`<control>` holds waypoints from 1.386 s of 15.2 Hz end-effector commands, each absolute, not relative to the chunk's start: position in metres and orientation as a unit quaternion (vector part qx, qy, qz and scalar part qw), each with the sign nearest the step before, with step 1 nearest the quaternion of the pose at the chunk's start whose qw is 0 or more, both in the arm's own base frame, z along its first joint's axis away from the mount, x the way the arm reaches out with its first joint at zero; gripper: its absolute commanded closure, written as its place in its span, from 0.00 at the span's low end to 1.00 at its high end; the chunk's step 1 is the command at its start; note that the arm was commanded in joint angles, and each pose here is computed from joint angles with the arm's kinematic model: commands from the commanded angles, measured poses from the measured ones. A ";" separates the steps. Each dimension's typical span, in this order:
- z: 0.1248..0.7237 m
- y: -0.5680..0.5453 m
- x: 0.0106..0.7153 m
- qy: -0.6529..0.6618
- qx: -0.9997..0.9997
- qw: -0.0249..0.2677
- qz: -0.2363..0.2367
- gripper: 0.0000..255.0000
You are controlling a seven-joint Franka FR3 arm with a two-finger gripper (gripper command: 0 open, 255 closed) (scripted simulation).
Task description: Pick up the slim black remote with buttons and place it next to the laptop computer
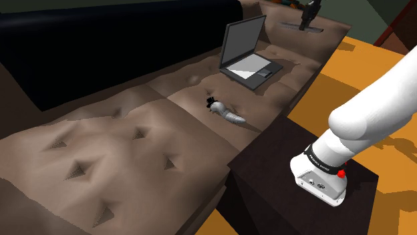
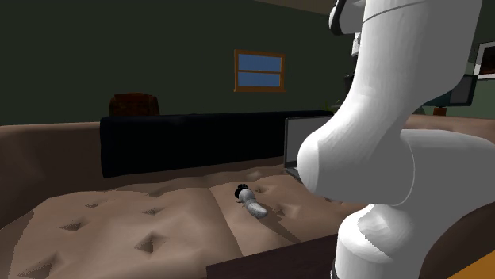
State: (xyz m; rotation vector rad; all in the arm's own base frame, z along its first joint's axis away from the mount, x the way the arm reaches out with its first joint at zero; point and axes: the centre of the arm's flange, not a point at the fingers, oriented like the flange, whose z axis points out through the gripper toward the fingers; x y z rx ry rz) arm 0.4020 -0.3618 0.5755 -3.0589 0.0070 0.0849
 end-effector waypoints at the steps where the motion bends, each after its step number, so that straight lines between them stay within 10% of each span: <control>1: 0.575 -0.386 0.389 0.002 -0.999 0.041 0.028 1.00; 21: 0.475 -0.394 0.384 0.002 -0.999 0.041 0.028 1.00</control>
